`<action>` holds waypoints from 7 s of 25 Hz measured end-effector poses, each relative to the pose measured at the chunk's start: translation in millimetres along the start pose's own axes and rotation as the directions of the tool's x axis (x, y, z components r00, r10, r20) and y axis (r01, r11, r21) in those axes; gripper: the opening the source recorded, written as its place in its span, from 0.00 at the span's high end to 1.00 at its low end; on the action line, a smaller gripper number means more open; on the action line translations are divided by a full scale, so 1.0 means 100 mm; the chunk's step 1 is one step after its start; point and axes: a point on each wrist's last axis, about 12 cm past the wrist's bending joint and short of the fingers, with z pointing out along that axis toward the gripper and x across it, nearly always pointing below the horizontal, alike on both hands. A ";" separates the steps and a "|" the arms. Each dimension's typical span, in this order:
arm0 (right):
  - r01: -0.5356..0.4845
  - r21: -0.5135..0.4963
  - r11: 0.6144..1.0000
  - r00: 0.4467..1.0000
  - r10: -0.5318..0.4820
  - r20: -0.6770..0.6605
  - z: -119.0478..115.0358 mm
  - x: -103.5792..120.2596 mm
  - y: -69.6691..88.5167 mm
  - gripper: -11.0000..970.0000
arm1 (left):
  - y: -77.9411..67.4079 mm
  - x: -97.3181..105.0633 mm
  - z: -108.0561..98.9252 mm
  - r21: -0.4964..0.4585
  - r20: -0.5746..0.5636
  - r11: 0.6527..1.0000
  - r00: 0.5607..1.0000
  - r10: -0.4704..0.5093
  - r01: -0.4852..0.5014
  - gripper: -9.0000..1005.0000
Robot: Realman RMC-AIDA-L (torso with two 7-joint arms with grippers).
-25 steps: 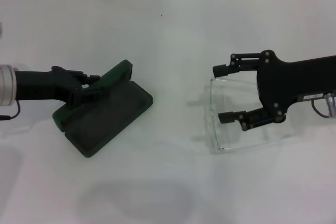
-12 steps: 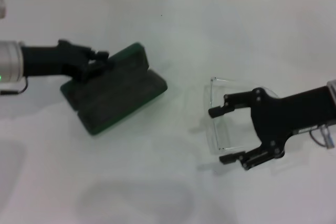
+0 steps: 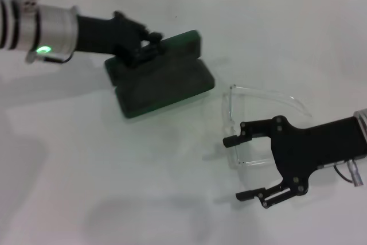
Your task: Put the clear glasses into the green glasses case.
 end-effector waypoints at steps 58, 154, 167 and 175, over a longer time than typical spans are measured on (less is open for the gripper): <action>0.299 -0.408 0.862 0.546 -0.506 -0.667 0.37 -0.97 -0.99 0.25 | -1.00 0.87 -0.48 -0.159 0.685 0.969 0.727 -0.030 0.190 0.31; -0.217 0.266 0.939 0.974 0.225 0.001 -0.17 -0.52 -0.96 0.87 | -0.88 0.10 0.04 0.268 0.622 0.961 0.774 -0.120 -0.066 0.32; -0.208 0.172 0.963 0.978 0.210 0.003 -0.11 -0.54 -0.84 0.86 | -0.86 0.07 0.04 0.266 0.624 0.961 0.774 -0.110 -0.078 0.32; -0.205 0.170 0.964 0.979 0.206 0.013 -0.13 -0.55 -0.82 0.86 | -0.88 0.06 0.05 0.270 0.630 0.959 0.769 -0.110 -0.084 0.32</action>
